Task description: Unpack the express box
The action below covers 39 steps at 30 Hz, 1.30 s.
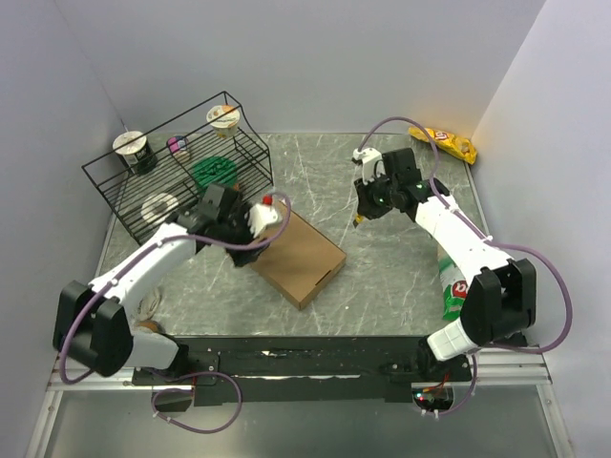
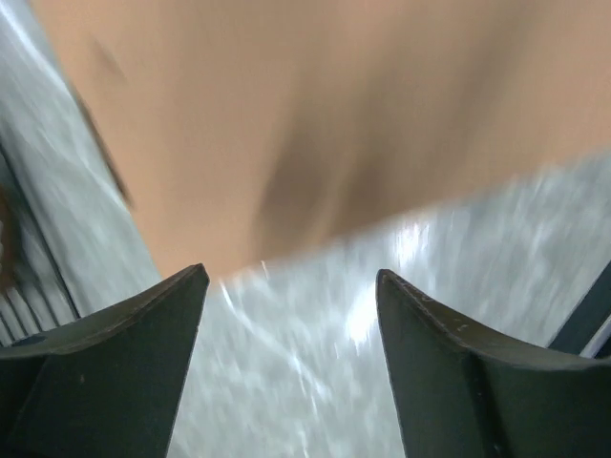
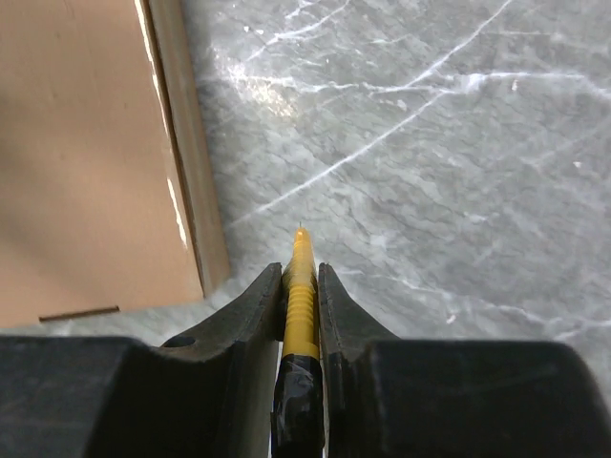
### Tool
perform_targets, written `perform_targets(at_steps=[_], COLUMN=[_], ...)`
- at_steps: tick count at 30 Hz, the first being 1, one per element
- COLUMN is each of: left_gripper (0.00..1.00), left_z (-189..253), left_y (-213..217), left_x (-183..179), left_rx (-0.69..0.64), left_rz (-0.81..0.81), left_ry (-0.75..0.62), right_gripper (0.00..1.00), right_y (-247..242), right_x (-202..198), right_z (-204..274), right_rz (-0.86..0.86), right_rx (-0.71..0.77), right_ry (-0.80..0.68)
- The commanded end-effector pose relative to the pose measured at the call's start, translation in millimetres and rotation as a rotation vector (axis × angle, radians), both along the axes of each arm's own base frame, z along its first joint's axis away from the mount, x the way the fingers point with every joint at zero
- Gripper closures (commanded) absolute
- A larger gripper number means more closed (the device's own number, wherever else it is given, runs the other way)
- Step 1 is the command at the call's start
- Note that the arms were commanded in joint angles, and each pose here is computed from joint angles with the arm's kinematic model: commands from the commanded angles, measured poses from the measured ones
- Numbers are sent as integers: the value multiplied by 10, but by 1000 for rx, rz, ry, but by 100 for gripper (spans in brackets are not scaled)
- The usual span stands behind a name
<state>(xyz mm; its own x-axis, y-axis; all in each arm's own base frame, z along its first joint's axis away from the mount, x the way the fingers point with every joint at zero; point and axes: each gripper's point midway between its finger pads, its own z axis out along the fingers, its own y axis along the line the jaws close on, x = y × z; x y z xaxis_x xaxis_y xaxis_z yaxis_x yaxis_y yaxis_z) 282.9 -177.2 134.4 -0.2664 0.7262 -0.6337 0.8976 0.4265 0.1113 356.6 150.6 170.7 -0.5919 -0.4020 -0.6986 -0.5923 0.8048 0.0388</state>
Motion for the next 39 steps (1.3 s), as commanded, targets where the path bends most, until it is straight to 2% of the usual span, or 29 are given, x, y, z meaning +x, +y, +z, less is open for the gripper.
perform_targets(at_steps=[1, 3, 5, 6, 13, 17, 26, 34, 38, 39], left_gripper=[18, 16, 15, 4, 4, 1, 2, 7, 19, 26], left_z=[-232, -248, -114, -68, 389, 247, -107, -413, -524, -542], left_y=[540, 642, 559, 590, 111, -91, -345, -417, -473, -492], left_x=[-6, 67, 226, 275, 1061, 1488, 1738, 1814, 1751, 1734], left_rx=[185, 168, 87, 60, -158, -201, -317, -345, -360, -363], left_rz=[111, 236, 320, 364, 413, 449, 446, 442, 406, 397], left_ry=[-35, 22, 83, 121, 155, 219, 372, 458, 503, 512], right_gripper=[100, 100, 100, 100, 100, 100, 100, 100, 100, 100], right_y=[168, 205, 217, 219, 63, 4, -155, -210, -211, -211], right_x=[248, 250, 222, 203, 59, 8, -87, -238, -226, -219], right_z=[187, 230, 277, 296, 459, 523, 577, 457, 408, 396], right_rz=[-39, -43, -33, -29, -26, -41, -62, -50, -56, -58], right_rx=[105, 123, 133, 132, 107, 118, 97, 78, 79, 79], right_ry=[-36, -20, -16, -17, -26, -26, -45, -8, 3, 4])
